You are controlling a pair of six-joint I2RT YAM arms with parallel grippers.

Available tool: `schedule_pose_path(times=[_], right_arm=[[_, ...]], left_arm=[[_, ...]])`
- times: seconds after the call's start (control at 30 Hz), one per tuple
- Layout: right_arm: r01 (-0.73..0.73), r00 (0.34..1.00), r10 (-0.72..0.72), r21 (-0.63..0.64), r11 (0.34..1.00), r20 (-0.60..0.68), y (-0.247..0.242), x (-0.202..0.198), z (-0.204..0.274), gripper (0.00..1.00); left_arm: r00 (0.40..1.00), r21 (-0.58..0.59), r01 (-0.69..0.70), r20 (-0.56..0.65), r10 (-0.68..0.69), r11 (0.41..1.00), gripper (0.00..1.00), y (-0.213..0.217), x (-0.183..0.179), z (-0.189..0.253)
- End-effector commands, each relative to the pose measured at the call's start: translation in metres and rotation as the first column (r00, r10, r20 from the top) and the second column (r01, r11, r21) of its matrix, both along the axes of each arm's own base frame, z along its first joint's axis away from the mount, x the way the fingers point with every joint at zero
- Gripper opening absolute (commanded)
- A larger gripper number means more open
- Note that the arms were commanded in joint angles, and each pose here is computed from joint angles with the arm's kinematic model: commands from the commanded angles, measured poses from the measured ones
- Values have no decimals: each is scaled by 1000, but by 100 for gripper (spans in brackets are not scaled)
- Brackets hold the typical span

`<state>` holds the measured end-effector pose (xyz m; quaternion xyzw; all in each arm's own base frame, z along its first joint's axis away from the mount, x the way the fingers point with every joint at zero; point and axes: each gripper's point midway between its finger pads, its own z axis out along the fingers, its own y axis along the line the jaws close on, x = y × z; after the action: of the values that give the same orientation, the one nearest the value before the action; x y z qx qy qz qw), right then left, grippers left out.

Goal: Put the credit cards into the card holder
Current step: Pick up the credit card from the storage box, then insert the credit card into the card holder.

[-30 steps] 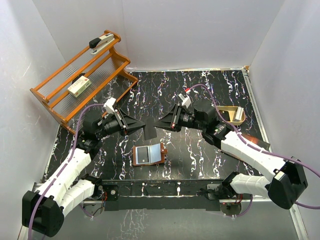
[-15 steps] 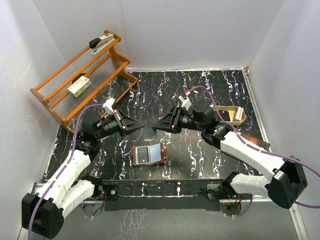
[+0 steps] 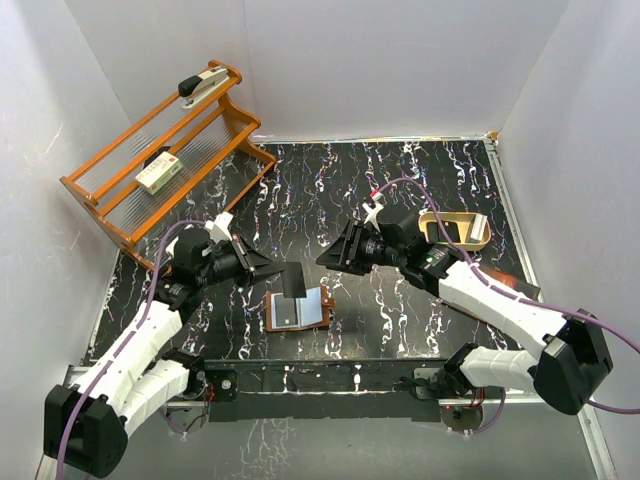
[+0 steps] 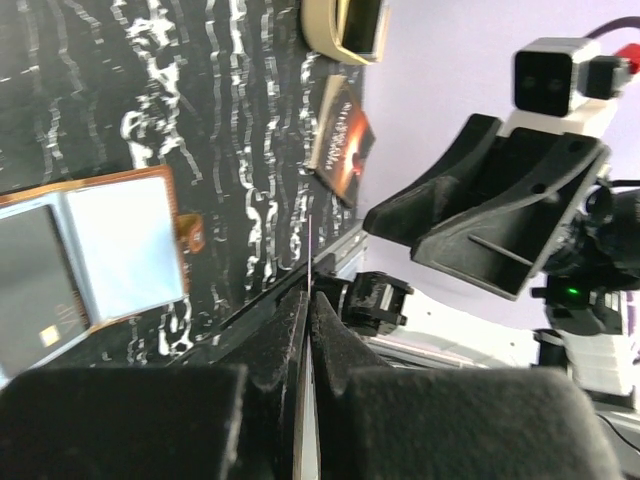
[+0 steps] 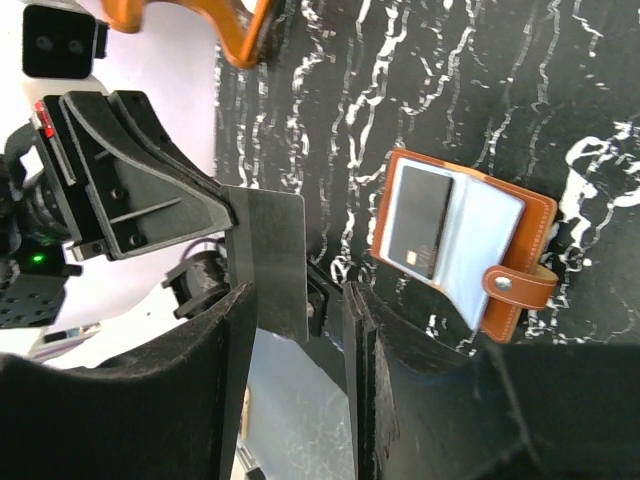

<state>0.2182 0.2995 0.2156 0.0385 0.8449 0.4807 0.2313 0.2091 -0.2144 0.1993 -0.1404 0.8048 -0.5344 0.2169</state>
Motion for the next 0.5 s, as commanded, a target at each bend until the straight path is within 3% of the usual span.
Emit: schedule_pose_path(times=[0.0,0.27,0.47], right_arm=[[-16,1000,16,-66,998,2,2,4,-21,37],[-87,996,79,-204,975,-48,17,6,-67,32],[-142,990,131,-307,941,-54,29,5,-93,21]], left_arm=[[999,92,19,-50,-14,996,0,6,-7,-36],[995,152,49,-98,-35,987,0,8,-8,-68],[991,164,62,-126,-41,984,0,8,-9,-85]])
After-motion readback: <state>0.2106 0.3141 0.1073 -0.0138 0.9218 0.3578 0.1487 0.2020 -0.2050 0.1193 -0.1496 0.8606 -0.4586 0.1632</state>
